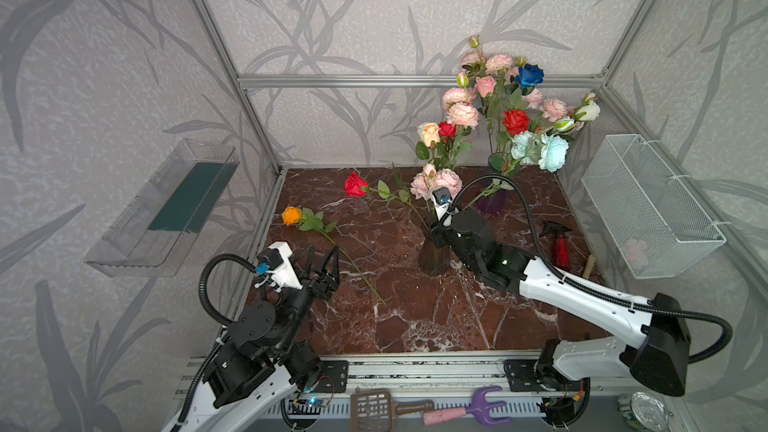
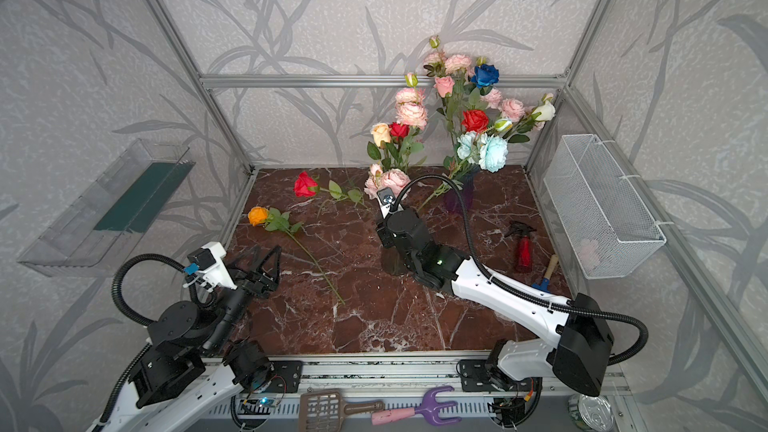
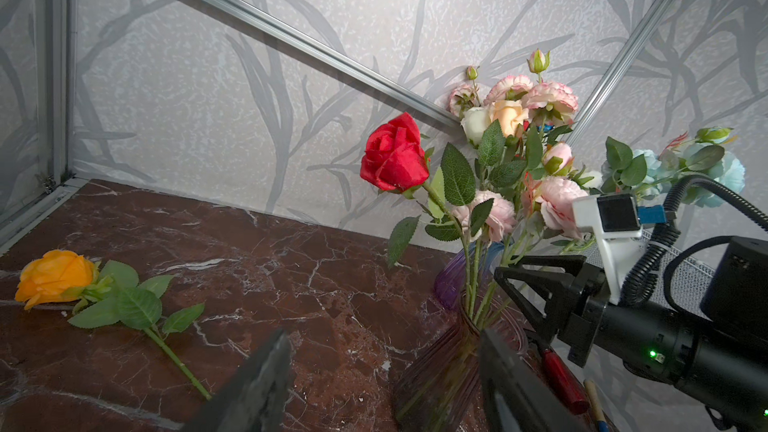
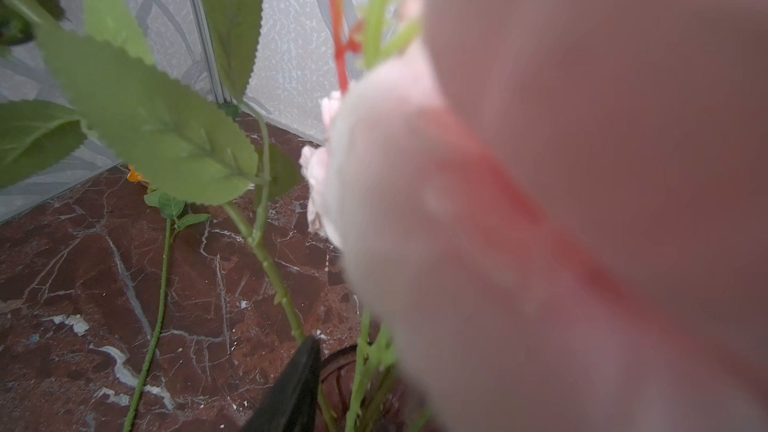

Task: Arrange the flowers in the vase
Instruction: 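Lower the pink rose into the dark-pink vase while the left gripper releases and withdraws, then lower the left gripper onto the orange rose stem while the right gripper draws back, then close the left gripper on the orange rose stem and lift it upright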

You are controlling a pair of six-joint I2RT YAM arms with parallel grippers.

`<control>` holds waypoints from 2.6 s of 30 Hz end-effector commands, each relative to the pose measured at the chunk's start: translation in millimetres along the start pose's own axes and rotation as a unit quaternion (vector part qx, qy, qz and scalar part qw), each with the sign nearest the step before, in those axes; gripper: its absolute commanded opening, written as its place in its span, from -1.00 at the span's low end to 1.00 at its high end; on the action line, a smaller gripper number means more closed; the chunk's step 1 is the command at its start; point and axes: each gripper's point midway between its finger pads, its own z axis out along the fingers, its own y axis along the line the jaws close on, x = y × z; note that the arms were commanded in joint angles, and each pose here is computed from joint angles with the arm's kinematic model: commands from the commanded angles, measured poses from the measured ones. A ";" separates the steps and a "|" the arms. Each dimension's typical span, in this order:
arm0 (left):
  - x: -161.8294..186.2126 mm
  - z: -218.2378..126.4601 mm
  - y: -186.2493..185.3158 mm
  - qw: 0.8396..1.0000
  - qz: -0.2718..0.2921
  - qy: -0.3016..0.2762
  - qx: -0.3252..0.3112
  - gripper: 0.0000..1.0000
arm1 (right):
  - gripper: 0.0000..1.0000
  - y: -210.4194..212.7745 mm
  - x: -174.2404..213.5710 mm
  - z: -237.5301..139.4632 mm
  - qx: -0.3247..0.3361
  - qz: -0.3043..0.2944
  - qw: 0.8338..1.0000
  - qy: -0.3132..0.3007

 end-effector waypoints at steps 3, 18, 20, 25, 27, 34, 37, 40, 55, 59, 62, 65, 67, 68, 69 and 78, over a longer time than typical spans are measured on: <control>31.3 11.6 26.5 0.996 0.006 0.044 -0.082 0.48 | 0.09 3.4 -11.8 -32.6 -0.023 0.020 0.999 -0.008; 98.3 52.7 91.5 0.949 -0.047 0.167 -0.264 0.55 | 0.16 10.9 -3.9 -129.3 -0.088 0.012 0.996 -0.028; 109.5 61.4 105.0 0.936 -0.082 0.198 -0.279 0.53 | 0.16 4.8 -2.2 -138.5 -0.093 0.023 0.995 -0.034; 128.7 81.7 140.0 0.900 -0.122 0.245 -0.340 0.50 | 0.16 -9.9 5.8 -153.3 -0.095 0.048 0.994 -0.041; 136.6 93.0 154.1 0.889 -0.139 0.252 -0.356 0.49 | 0.16 -14.1 10.7 -157.5 -0.096 0.053 0.993 -0.040; 166.2 129.4 202.9 0.850 -0.200 0.287 -0.395 0.34 | -0.02 -24.1 28.1 -172.9 -0.119 0.092 0.988 -0.042; 177.4 141.5 217.8 0.838 -0.189 0.315 -0.403 0.23 | -0.08 -29.1 33.1 -177.7 -0.121 0.101 0.986 -0.045; 191.5 149.9 232.0 0.818 -0.192 0.343 -0.419 0.12 | -0.09 -32.7 38.3 -181.1 -0.123 0.107 0.986 -0.047; 230.5 160.3 261.0 0.785 -0.167 0.398 -0.444 -0.80 | -0.10 -43.5 51.9 -187.7 -0.120 0.124 0.984 -0.049; 219.8 164.2 256.3 0.796 -0.156 0.394 -0.433 -0.95 | -0.10 -40.6 49.8 -187.0 -0.124 0.121 0.984 -0.048; 202.8 166.3 247.3 0.809 -0.151 0.383 -0.421 -1.00 | -0.10 -38.0 46.5 -187.2 -0.129 0.120 0.983 -0.050; 175.3 168.6 231.6 0.830 -0.143 0.361 -0.400 -1.00 | -0.10 -37.9 43.4 -187.9 -0.131 0.120 0.983 -0.055; 153.0 170.1 215.9 0.850 -0.130 0.344 -0.376 -1.00 | -0.10 -39.3 43.1 -188.4 -0.129 0.121 0.983 -0.058; 138.6 169.3 206.9 0.861 -0.122 0.332 -0.366 -1.00 | -0.10 -40.1 43.7 -188.6 -0.128 0.122 0.982 -0.059; 124.4 168.1 198.1 0.872 -0.112 0.318 -0.354 -1.00 | -0.10 -41.3 44.0 -189.1 -0.127 0.124 0.982 -0.061; 27.5 138.6 134.0 0.940 -0.054 0.199 -0.273 -1.00 | -0.10 -50.1 46.7 -193.1 -0.120 0.142 0.979 -0.080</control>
